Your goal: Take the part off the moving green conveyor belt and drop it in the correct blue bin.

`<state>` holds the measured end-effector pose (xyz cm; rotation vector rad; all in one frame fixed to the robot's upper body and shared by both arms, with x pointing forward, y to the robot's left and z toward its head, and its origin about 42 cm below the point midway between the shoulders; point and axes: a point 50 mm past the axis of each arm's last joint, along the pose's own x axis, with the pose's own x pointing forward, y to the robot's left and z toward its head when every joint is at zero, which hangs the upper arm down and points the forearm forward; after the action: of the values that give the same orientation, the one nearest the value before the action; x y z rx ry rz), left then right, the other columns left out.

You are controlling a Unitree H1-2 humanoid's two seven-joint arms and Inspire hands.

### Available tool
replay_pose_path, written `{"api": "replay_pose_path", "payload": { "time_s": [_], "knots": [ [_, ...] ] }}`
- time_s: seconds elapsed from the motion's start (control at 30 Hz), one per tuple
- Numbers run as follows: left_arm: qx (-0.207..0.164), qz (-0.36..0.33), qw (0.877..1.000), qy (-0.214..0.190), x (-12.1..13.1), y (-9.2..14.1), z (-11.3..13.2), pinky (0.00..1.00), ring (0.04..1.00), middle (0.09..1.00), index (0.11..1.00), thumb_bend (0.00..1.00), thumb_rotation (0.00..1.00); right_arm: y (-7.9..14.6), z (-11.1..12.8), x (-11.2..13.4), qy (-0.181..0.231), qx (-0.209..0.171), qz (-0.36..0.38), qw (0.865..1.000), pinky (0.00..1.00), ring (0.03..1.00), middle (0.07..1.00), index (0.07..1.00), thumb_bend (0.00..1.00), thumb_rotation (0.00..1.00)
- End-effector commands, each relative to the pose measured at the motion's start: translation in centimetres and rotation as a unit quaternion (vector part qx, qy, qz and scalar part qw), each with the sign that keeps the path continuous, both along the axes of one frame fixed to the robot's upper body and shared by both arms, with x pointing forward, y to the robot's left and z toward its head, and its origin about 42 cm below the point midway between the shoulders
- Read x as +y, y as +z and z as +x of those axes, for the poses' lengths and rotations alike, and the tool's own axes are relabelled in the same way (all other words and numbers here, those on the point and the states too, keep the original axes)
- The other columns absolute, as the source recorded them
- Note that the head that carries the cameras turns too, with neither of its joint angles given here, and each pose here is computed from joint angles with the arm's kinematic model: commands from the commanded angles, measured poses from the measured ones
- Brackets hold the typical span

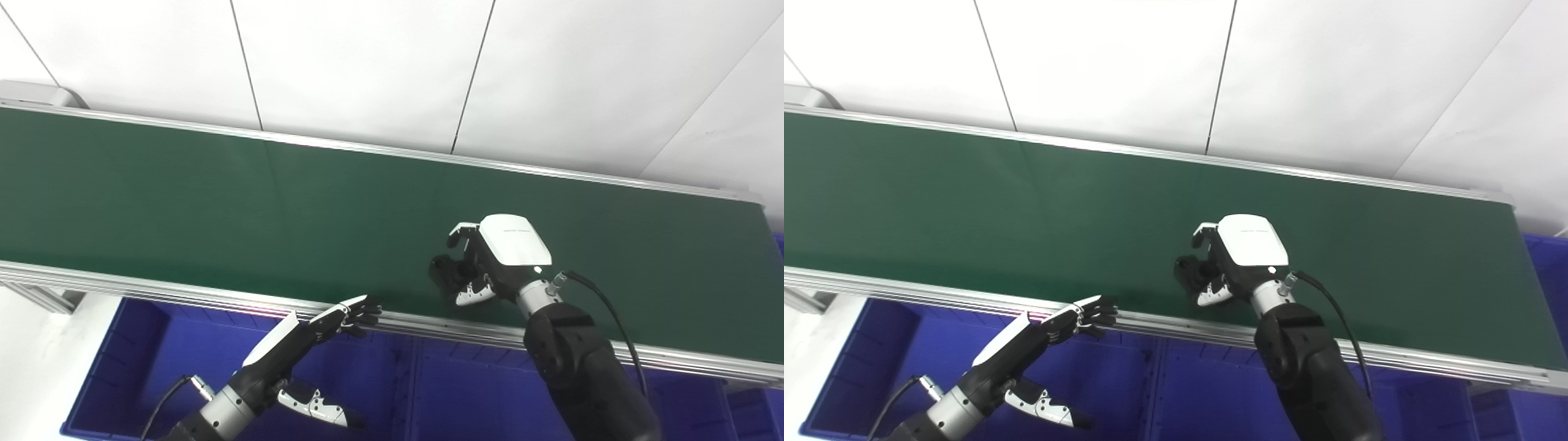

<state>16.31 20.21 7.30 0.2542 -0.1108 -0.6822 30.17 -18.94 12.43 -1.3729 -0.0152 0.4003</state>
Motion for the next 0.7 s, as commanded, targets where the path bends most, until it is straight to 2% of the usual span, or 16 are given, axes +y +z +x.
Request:
{"api": "replay_pose_path", "payload": {
  "time_s": [0.0,0.03,0.13,0.33,0.37,0.4,0.67],
  "knots": [
    [-0.029,-0.012,1.000,-0.002,0.0,0.9,0.3,0.75,0.835,0.884,0.901,0.72,0.18,1.0,0.2,-0.2,0.024,-0.027,-0.012,0.999,0.45,0.443,0.496,0.619,0.54,0.00],
    [-0.029,-0.011,1.000,-0.002,0.0,0.9,0.4,0.75,0.835,0.884,0.902,0.72,0.19,1.2,0.3,-0.4,0.027,-0.030,-0.017,0.999,0.42,0.425,0.502,0.616,0.53,0.00],
    [-0.030,-0.012,0.999,-0.002,-0.1,0.8,0.4,0.75,0.834,0.883,0.902,0.73,0.20,1.7,0.4,-0.7,0.035,-0.035,-0.027,0.998,0.47,0.430,0.503,0.614,0.53,0.00],
    [-0.031,-0.009,0.999,-0.003,-0.2,0.8,0.5,0.77,0.842,0.887,0.904,0.72,0.21,2.6,-0.1,-0.8,0.036,-0.047,-0.013,0.998,0.48,0.435,0.501,0.608,0.53,0.00],
    [-0.031,-0.008,0.999,-0.003,-0.2,0.8,0.5,0.77,0.841,0.887,0.903,0.72,0.21,2.8,-0.2,-0.8,0.037,-0.051,-0.008,0.998,0.46,0.435,0.499,0.539,0.52,0.00],
    [-0.031,-0.008,0.999,-0.003,-0.2,0.9,0.4,0.77,0.841,0.887,0.903,0.72,0.20,3.1,-0.5,-0.8,0.034,-0.055,0.001,0.998,0.44,0.435,0.497,0.510,0.52,0.00],
    [-0.032,-0.009,0.999,-0.004,-0.5,1.0,0.5,0.77,0.844,0.888,0.904,0.72,0.19,5.4,-3.5,-0.3,0.009,-0.104,0.061,0.993,0.37,0.443,0.483,0.487,0.52,0.00]
  ]
}}
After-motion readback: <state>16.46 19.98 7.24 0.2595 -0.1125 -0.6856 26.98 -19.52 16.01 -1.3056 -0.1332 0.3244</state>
